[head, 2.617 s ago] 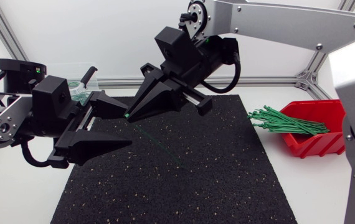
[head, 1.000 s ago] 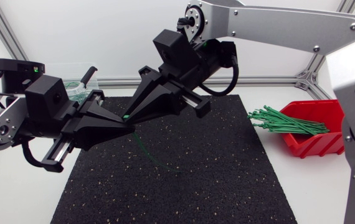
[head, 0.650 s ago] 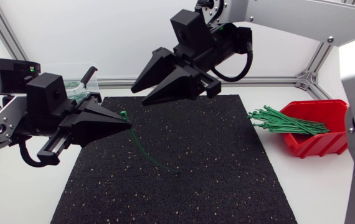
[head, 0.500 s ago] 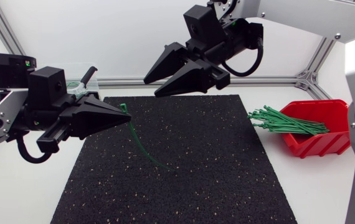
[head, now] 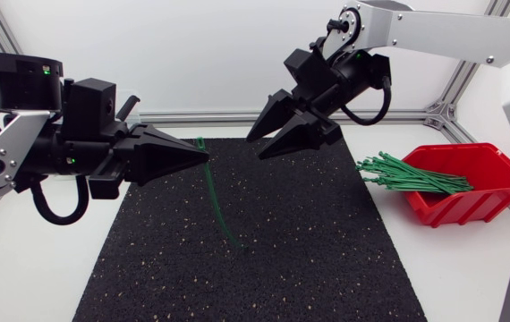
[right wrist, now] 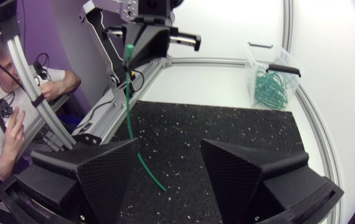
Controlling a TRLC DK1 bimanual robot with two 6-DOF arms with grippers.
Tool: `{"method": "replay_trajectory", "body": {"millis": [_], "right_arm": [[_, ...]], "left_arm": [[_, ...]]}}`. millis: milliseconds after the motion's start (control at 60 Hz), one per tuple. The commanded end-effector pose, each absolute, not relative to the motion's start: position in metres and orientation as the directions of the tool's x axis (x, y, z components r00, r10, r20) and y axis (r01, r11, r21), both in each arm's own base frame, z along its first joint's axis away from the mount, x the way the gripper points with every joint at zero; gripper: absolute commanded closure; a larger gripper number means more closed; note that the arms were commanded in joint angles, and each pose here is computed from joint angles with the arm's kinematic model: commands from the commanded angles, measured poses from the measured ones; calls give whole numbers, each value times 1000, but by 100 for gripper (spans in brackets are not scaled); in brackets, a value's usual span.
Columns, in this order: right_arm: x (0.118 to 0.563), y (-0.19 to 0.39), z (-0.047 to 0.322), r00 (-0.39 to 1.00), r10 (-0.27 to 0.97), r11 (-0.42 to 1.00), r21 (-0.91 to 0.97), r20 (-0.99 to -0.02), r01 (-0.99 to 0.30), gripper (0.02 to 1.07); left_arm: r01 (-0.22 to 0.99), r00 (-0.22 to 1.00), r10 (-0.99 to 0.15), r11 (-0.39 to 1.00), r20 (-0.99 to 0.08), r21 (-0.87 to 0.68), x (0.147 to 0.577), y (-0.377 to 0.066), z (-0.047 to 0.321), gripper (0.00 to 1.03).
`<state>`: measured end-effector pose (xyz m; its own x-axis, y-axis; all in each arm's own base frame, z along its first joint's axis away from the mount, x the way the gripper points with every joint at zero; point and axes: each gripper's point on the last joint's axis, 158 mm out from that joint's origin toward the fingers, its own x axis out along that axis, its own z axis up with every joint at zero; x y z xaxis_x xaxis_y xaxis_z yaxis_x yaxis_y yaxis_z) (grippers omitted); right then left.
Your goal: Take a green cable tie from the red box, thread the tail through the head to close it, then place it in the transparent bin on the left.
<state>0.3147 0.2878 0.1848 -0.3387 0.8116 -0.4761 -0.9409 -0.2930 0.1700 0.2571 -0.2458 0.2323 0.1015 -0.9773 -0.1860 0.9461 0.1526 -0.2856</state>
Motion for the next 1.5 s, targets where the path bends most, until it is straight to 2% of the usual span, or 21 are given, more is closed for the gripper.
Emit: {"method": "replay_trajectory", "body": {"millis": [0, 117, 317, 517, 633, 750, 850, 1033, 1117, 1483], "right_arm": [[314, 281, 172, -309, 796, -241, 196, -520, -951, 33], [327, 276, 151, -176, 774, -148, 96, -608, -984, 33], [324, 265, 156, -41, 760, -26, 33, -649, -999, 33], [314, 258, 160, 74, 736, 58, -47, -672, -997, 33], [320, 260, 163, 222, 721, 160, -154, -657, -975, 33], [315, 263, 173, 287, 724, 225, -179, -627, -958, 33], [313, 268, 178, 272, 732, 285, -82, -625, -955, 33], [304, 276, 180, 117, 764, 292, 178, -635, -940, 35], [303, 279, 190, 48, 804, 261, 280, -592, -924, 46], [287, 309, 192, -100, 851, 170, 451, -516, -876, 48]], "left_arm": [[951, 114, -976, 162, -188, -265, 257, -251, 242, 100], [949, 138, -968, 191, -212, -253, 262, -255, 237, 100], [925, 120, -966, 192, -228, -327, 265, -264, 232, 100], [897, 146, -962, 227, -231, -379, 274, -266, 240, 100], [883, 142, -963, 227, -228, -411, 272, -268, 242, 100], [879, 128, -965, 218, -230, -424, 268, -273, 237, 100], [873, 134, -965, 222, -223, -434, 272, -273, 231, 100], [877, 145, -967, 223, -209, -426, 274, -271, 223, 100], [884, 129, -972, 202, -195, -421, 271, -271, 225, 100], [865, 132, -982, 181, -136, -468, 279, -263, 235, 100]]}}
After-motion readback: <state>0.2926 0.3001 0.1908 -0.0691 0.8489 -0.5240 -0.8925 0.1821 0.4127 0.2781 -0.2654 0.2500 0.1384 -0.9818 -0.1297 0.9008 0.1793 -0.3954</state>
